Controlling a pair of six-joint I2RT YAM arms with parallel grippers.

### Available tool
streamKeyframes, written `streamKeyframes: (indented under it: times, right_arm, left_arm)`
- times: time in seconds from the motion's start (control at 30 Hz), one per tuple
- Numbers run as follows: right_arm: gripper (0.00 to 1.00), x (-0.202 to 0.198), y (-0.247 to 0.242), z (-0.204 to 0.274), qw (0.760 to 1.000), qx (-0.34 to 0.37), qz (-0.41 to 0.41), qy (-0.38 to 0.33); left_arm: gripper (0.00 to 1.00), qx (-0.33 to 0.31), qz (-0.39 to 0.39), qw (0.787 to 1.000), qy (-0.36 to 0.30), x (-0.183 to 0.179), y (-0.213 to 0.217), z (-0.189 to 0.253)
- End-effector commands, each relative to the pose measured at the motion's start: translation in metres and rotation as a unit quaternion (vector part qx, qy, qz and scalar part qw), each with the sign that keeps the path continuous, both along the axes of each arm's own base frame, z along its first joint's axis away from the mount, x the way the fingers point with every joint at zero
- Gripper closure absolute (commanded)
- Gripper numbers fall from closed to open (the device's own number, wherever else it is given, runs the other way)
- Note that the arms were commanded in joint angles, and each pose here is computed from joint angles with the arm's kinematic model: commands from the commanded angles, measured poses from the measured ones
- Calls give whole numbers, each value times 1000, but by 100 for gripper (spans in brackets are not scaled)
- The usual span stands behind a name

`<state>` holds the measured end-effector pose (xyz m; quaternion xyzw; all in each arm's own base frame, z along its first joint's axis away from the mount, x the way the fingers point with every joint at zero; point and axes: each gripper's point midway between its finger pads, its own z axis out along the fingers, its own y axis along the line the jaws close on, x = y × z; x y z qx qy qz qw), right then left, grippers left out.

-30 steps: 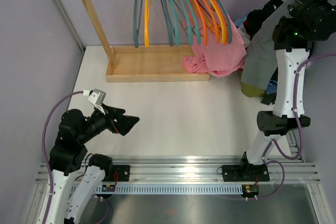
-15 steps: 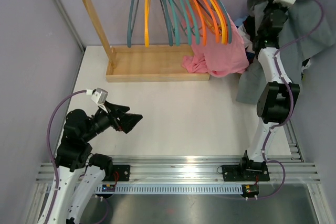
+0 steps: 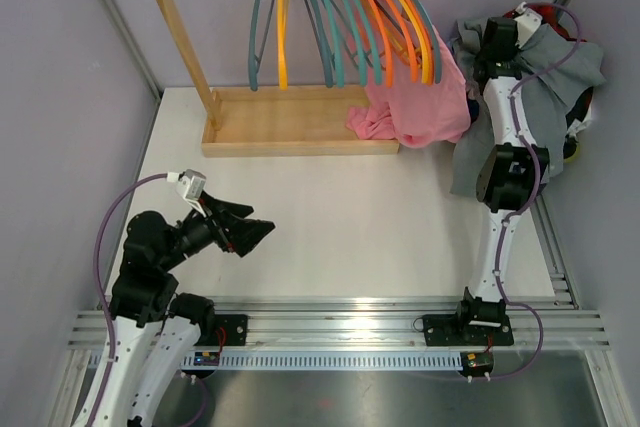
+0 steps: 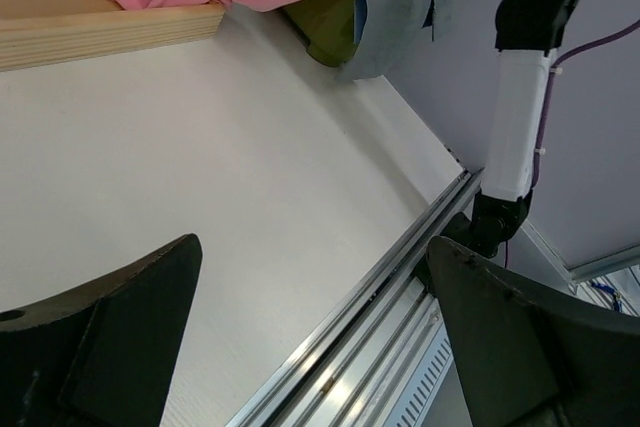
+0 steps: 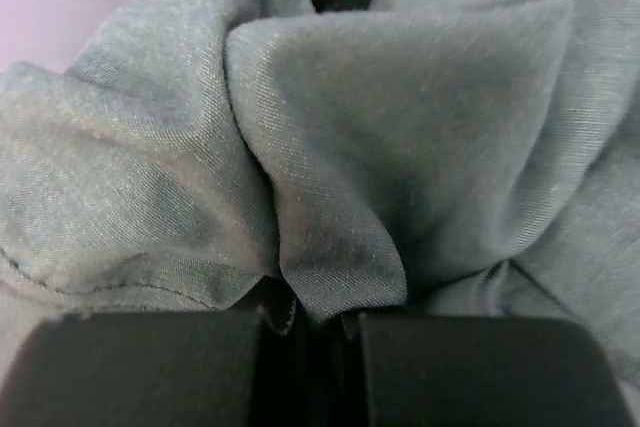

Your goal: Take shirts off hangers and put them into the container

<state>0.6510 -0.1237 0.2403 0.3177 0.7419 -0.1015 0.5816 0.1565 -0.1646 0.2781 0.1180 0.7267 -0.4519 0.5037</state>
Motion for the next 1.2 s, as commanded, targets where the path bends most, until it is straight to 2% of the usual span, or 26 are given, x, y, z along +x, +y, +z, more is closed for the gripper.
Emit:
streamKeyframes:
  times: [0.0, 0.07, 0.1, 0.13, 0.17, 0.2, 0.23, 0.27, 0.3, 0.43, 0.47, 0.53, 0.57, 0.67, 0.7, 0.77, 0.8, 0.83, 0.87, 0.9, 0.93, 1.0, 1.03, 1.1, 1.17]
  right_arm:
    - [100, -79, -7, -169, 950, 113, -29, 291]
    - [100, -83, -5, -172, 946, 136, -28, 293]
    - [90, -81, -6, -160, 950, 135, -24, 279]
    - [71, -81, -6, -155, 952, 129, -16, 276]
    - [47, -83, -6, -136, 959, 122, -14, 254]
    - [13, -83, -8, -123, 965, 117, -16, 235]
    - [1, -83, -8, -110, 969, 108, -10, 221]
    - [1, -88, -9, -106, 971, 103, -11, 215]
    - [1, -86, -12, -64, 982, 90, -10, 167]
    - [1, -94, -14, 36, 997, 39, 9, 61]
    - [1, -100, -12, 84, 1000, 20, 20, -2]
    - [1, -109, -5, 130, 997, -2, 44, -57]
    - [1, -122, 4, 171, 993, -9, 67, -100]
    - [0, -146, 33, 232, 979, -2, 129, -156]
    - [1, -165, 47, 251, 974, 4, 147, -170]
    - [1, -181, 72, 253, 967, 16, 190, -171]
    - [1, -207, 96, 279, 954, 12, 222, -203]
    - [1, -219, 120, 281, 940, 11, 268, -209]
    - [1, -225, 141, 261, 934, 15, 302, -192]
    - [1, -254, 159, 278, 917, -8, 336, -215]
    - [0, -271, 205, 274, 890, 3, 403, -214]
    - [1, -303, 236, 255, 871, 11, 452, -195]
    - [0, -320, 264, 247, 851, 22, 490, -187]
    - [1, -348, 284, 221, 835, 38, 525, -159]
    - [0, -378, 310, 202, 804, 50, 574, -144]
  left_arm:
    - [1, -20, -22, 999, -29, -13, -3, 18]
    - [1, -24, -19, 999, -33, -16, -2, 23]
    - [1, -23, -15, 999, -30, -17, -1, 23]
    - [1, -21, -13, 999, -28, -16, 0, 23]
    - [1, -20, -8, 999, -30, -16, 1, 24]
    - [1, -18, -6, 999, -28, -16, 2, 23]
    - [1, -18, -6, 999, -27, -17, 2, 23]
    - [1, -17, -7, 999, -30, -17, 2, 24]
    - [1, -17, -10, 999, -30, -18, 1, 25]
    - [1, -12, -2, 999, -47, -18, 4, 34]
    - [1, -6, 12, 999, -43, -15, 7, 32]
    - [1, 5, 19, 998, -59, -15, 11, 40]
    - [1, 9, 21, 998, -59, -13, 11, 42]
    - [1, 25, 34, 997, -71, -13, 17, 51]
    - [1, 29, 41, 996, -72, -12, 19, 52]
    - [1, 30, 45, 994, -91, -15, 21, 63]
    - [1, 31, 50, 994, -97, -15, 23, 66]
    - [1, 31, 51, 993, -101, -16, 23, 69]
    - [1, 31, 56, 992, -105, -16, 25, 71]
    - [1, 31, 66, 991, -112, -17, 28, 76]
    - [1, 31, 69, 991, -114, -18, 29, 78]
    - [1, 33, 83, 989, -117, -19, 34, 82]
    - [1, 32, 90, 988, -121, -20, 36, 84]
    - [1, 30, 96, 987, -126, -24, 39, 87]
    - [1, 30, 103, 984, -139, -28, 42, 91]
